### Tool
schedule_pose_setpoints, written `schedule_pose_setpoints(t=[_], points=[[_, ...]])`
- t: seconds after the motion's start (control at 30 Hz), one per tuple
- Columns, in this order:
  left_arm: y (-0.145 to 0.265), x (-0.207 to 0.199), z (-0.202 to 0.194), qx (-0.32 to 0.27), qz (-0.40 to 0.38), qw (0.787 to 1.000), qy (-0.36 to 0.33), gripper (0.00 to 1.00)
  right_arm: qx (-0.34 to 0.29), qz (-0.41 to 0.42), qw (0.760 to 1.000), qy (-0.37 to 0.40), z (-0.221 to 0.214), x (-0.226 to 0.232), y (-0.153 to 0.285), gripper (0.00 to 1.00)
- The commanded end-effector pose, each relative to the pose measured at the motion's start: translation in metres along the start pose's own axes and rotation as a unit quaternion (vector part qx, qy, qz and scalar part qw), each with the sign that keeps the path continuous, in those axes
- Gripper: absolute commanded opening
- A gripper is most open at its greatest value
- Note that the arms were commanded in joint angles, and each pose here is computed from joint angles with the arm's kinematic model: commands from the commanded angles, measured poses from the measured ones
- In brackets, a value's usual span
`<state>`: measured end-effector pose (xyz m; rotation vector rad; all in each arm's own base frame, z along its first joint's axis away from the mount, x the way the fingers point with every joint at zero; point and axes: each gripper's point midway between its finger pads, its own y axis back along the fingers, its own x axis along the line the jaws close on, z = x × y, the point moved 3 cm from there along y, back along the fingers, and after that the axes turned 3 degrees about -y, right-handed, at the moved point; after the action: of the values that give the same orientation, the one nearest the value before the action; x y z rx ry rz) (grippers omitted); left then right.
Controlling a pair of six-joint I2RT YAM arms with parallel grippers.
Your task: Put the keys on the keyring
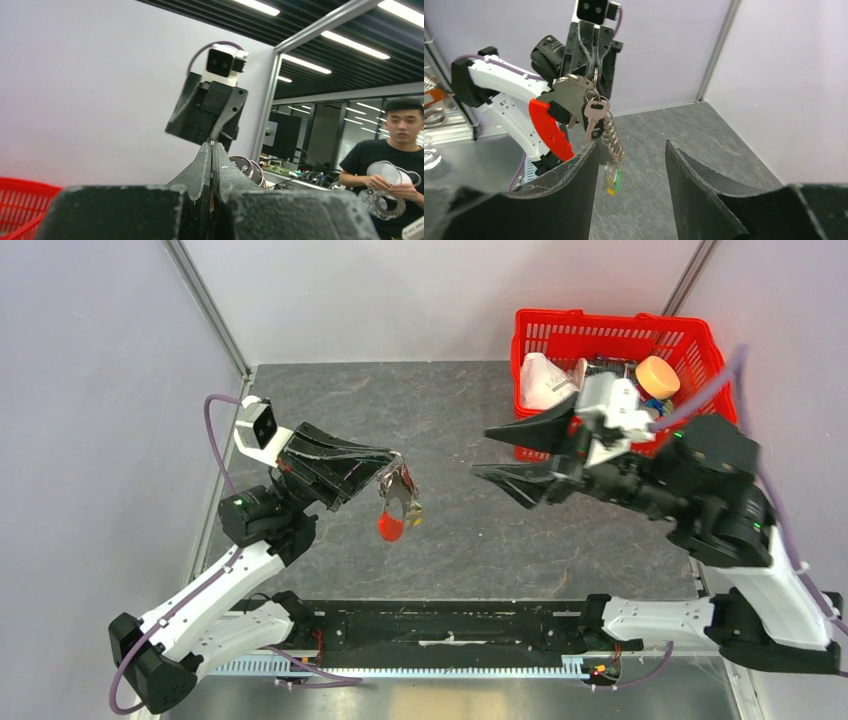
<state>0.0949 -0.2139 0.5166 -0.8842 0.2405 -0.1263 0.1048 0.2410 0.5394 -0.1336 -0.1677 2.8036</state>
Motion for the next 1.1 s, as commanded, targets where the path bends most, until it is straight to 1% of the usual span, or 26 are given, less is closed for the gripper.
schedule_pose_setpoints(t=[0.0,0.03,0.13,0.23,0.27,0.5,0.57,0.7,0.8,0.87,0.9,0.97,1.03,1.07], points=[[0.005,0.025,-0.004,0.0,0.074,0.997,-0.022,0.02,-0.002,-0.09,0.996,-0.023,-0.007,-0.019,0.03,0.59],[0.008,0.03,-0.008,0.005,0.086,0.996,-0.022,0.02,0.008,-0.11,0.993,-0.027,-0.015,-0.024,0.033,0.6],[0.024,0.061,-0.025,0.034,0.166,0.985,-0.025,0.02,0.036,-0.16,0.986,-0.041,-0.041,-0.035,0.045,0.62],[0.041,0.085,-0.04,0.064,0.234,0.97,-0.03,0.02,0.068,-0.18,0.98,-0.049,-0.073,-0.037,0.05,0.64],[0.045,0.091,-0.043,0.073,0.252,0.964,-0.033,0.02,0.075,-0.187,0.977,-0.066,-0.083,-0.037,0.051,0.64],[0.082,0.121,-0.066,0.139,0.355,0.923,-0.046,0.02,0.136,-0.193,0.966,-0.108,-0.147,-0.029,0.055,0.68],[0.094,0.127,-0.074,0.158,0.375,0.912,-0.047,0.02,0.142,-0.195,0.964,-0.113,-0.157,-0.027,0.057,0.68],[0.121,0.142,-0.091,0.197,0.432,0.879,-0.04,0.02,0.157,-0.207,0.959,-0.115,-0.169,-0.028,0.064,0.71],[0.146,0.155,-0.101,0.222,0.487,0.844,-0.039,0.02,0.16,-0.211,0.957,-0.119,-0.175,-0.028,0.067,0.71],[0.163,0.165,-0.107,0.24,0.529,0.813,-0.04,0.02,0.165,-0.211,0.956,-0.121,-0.18,-0.028,0.067,0.71],[0.178,0.171,-0.114,0.261,0.557,0.788,-0.038,0.02,0.168,-0.21,0.956,-0.122,-0.182,-0.027,0.067,0.72],[0.198,0.18,-0.125,0.294,0.591,0.75,-0.035,0.02,0.175,-0.206,0.955,-0.123,-0.187,-0.025,0.066,0.73],[0.217,0.186,-0.14,0.319,0.608,0.726,-0.023,0.02,0.184,-0.207,0.953,-0.123,-0.193,-0.025,0.065,0.74],[0.225,0.188,-0.146,0.325,0.615,0.718,-0.016,0.02,0.187,-0.208,0.952,-0.122,-0.194,-0.026,0.065,0.74]])
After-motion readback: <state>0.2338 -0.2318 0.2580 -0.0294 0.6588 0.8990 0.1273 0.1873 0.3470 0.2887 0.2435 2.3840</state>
